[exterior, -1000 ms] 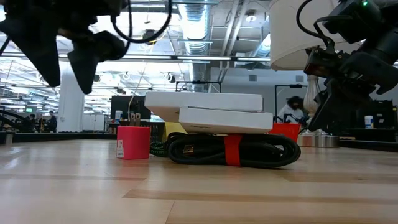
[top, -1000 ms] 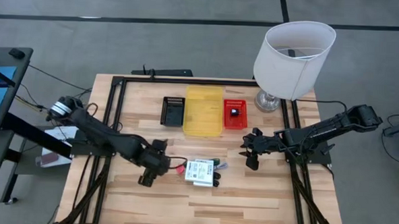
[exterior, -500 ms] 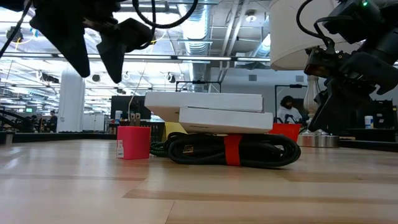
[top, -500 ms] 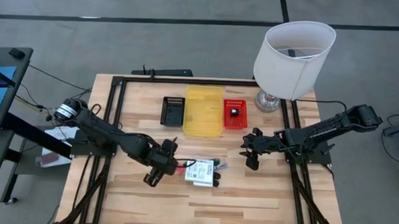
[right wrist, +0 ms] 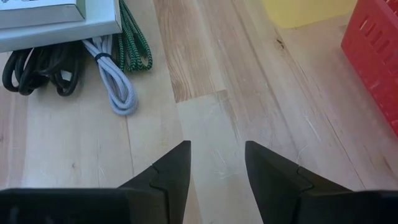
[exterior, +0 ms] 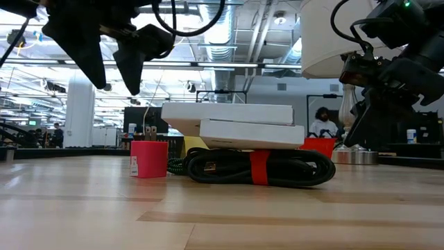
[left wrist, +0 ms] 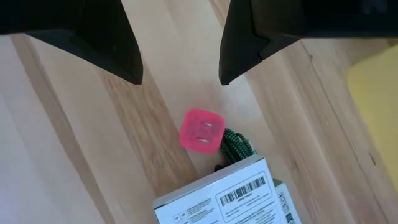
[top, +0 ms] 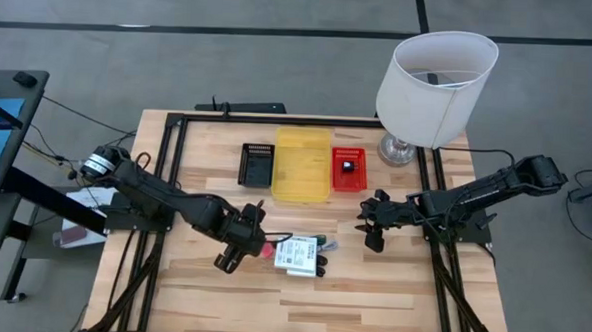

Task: Pick and place items into bin
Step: Put the pink charger adapter into the red bin

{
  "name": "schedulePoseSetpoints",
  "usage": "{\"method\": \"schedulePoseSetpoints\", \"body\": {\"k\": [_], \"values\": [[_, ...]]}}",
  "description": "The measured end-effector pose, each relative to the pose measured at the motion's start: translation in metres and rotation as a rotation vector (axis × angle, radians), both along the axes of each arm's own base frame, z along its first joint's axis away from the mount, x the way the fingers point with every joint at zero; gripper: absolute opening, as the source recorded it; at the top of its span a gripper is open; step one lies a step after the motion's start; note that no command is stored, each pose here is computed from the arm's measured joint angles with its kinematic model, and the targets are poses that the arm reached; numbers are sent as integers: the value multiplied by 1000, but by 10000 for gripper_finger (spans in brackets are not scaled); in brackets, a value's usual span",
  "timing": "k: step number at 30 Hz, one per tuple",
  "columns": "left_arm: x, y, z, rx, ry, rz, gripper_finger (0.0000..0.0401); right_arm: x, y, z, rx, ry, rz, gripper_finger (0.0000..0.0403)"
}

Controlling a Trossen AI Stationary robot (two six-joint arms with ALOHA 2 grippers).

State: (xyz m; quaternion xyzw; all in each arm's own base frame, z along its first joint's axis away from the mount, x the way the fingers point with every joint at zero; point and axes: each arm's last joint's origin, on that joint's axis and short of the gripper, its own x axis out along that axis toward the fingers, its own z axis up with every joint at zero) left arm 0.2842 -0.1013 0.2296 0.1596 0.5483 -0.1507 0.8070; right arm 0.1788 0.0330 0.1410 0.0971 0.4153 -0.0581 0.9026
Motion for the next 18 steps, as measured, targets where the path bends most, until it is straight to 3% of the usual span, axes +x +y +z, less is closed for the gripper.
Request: {"method": "schedulePoseSetpoints", "body": {"k": [18], "values": [[7,9,0,14,-35,-36,244,0,0,0,0,0,0,146]]}}
